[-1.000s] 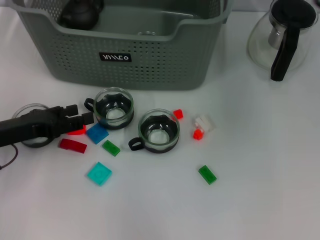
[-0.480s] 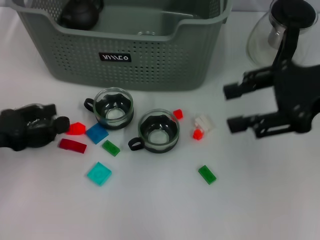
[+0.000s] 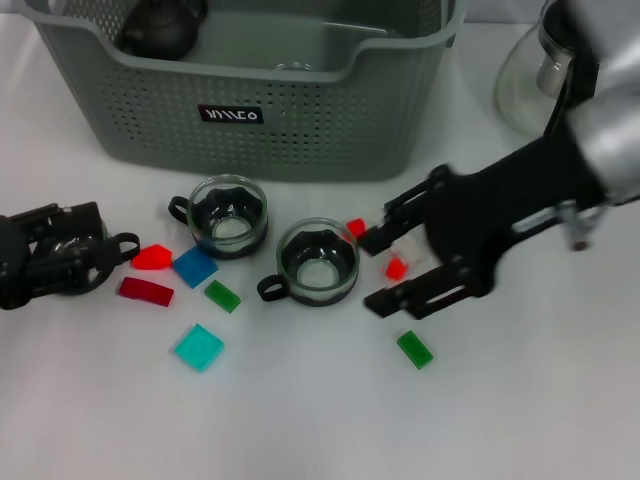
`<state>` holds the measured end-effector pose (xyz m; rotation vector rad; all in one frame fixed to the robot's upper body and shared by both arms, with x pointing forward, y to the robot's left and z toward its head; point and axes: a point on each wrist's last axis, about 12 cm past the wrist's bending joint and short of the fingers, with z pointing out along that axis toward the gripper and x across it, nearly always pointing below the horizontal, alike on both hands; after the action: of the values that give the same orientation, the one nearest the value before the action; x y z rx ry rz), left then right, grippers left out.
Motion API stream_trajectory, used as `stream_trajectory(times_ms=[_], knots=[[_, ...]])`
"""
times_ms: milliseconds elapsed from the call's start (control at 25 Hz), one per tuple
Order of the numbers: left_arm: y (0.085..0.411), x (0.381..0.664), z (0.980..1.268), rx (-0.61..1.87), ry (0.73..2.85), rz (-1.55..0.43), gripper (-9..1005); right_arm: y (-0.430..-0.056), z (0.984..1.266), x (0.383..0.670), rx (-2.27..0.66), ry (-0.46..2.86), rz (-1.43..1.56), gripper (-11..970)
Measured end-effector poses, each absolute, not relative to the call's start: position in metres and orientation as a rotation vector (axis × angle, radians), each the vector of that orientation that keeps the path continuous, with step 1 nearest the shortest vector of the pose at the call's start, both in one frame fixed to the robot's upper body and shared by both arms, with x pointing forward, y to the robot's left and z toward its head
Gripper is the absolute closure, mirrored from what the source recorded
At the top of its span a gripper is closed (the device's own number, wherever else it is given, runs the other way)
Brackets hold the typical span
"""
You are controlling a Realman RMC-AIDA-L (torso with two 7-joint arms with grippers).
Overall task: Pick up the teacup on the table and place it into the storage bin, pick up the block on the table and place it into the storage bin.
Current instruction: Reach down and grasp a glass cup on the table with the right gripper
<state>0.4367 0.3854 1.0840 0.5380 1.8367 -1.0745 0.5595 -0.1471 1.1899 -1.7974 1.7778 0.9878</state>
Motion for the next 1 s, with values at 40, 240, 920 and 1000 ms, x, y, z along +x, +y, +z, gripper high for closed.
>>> stream_trajectory(times_ms=[40,240,920,1000], knots=[[0.385,0.437,1.084,0.538,1.836,-1.076,219,-0.140,1.188,0.561,-1.826,1.793,0.965,309],[0.385,0.437,1.083,0.527,1.830,-1.072,219,-0.100,1.179,0.567,-1.991,1.837,0.824,309],[0.380,0.436,1.080,0.510,1.820,-1.089,219,-0.051,1.146,0.563,-2.204,1.753,0.348,308],[0.380,0.436,1.080,0.510,1.820,-1.088,219,-0.050,1.142,0.560,-2.219,1.747,0.337,308]])
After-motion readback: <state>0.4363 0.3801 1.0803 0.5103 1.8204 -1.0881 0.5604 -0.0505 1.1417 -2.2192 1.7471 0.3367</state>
